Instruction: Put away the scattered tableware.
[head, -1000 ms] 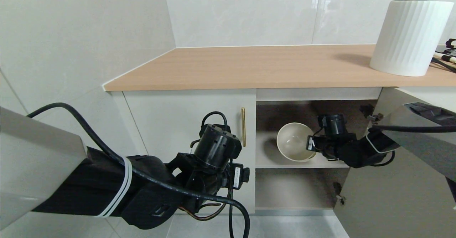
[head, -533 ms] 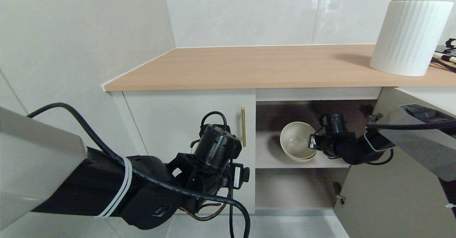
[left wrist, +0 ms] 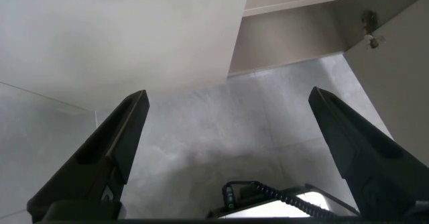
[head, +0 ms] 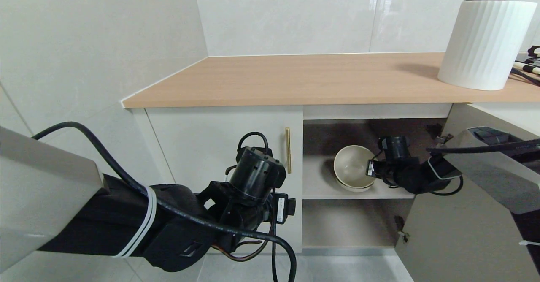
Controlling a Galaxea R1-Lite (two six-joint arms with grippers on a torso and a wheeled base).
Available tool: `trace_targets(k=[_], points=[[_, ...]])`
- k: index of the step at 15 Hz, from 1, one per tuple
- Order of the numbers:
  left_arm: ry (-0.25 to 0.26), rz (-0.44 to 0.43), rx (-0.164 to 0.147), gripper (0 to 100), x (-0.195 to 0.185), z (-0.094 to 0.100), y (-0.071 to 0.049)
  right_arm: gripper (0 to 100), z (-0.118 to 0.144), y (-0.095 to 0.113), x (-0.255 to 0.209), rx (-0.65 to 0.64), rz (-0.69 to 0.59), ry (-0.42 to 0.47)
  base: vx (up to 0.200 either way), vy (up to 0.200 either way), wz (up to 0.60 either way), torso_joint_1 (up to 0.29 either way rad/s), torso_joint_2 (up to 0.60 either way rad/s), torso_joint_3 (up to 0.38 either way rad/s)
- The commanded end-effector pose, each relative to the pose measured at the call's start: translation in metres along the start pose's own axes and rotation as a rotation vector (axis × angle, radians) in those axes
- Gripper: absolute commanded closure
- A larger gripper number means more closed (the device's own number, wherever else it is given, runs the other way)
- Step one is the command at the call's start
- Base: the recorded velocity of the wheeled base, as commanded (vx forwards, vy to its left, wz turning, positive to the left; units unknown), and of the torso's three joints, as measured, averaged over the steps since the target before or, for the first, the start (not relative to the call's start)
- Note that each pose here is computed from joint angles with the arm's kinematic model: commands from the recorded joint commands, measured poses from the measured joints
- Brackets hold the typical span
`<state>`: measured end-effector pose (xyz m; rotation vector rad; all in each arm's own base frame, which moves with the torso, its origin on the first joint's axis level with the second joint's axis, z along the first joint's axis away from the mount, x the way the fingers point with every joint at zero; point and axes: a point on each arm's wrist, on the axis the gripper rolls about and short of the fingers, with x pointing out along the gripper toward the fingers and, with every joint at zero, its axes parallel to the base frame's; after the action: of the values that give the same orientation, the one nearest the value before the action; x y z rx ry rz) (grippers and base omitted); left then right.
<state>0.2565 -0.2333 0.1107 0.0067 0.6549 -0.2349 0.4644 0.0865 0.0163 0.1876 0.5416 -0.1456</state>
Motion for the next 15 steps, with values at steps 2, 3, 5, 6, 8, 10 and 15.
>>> trace_targets(k=[2, 3, 5, 6, 8, 10, 15], points=[[0.0, 0.001, 0.0, 0, 0.0002, -0.0002, 0.0, 100, -0.0009, 0.0004, 0.0021, -0.001, -0.002, 0.004, 0.0, 0.0, 0.0, 0.0, 0.0, 0.0], [0.0, 0.001, 0.0, 0, 0.0002, -0.0002, 0.0, 100, 0.0012, 0.0005, 0.0029, -0.001, -0.004, 0.005, 0.0, 0.0, 0.0, 0.0, 0.0, 0.0], [0.003, 0.002, 0.001, 0, 0.0015, -0.0008, -0.0003, 100, 0.0006, 0.0011, 0.0027, -0.005, -0.005, 0.017, 0.0, 0.0, 0.0, 0.0, 0.0, 0.0], [0.003, 0.002, 0.001, 0, 0.0015, -0.0008, -0.0003, 100, 0.0005, 0.0011, 0.0031, -0.005, -0.006, 0.017, 0.0, 0.0, 0.0, 0.0, 0.0, 0.0], [0.001, 0.001, 0.0, 0, 0.0015, -0.0009, -0.0003, 100, -0.0011, 0.0009, 0.0044, -0.006, -0.008, 0.021, 0.0, 0.0, 0.0, 0.0, 0.0, 0.0], [0.0, 0.001, 0.0, 0, 0.0015, -0.0008, -0.0003, 100, -0.001, 0.0011, 0.0048, -0.006, -0.008, 0.021, 0.0, 0.0, 0.0, 0.0, 0.0, 0.0], [0.0, 0.001, 0.0, 0, 0.0015, -0.0008, -0.0003, 100, -0.0041, 0.0007, 0.0072, -0.008, -0.012, 0.029, 0.0, 0.0, 0.0, 0.0, 0.0, 0.0]])
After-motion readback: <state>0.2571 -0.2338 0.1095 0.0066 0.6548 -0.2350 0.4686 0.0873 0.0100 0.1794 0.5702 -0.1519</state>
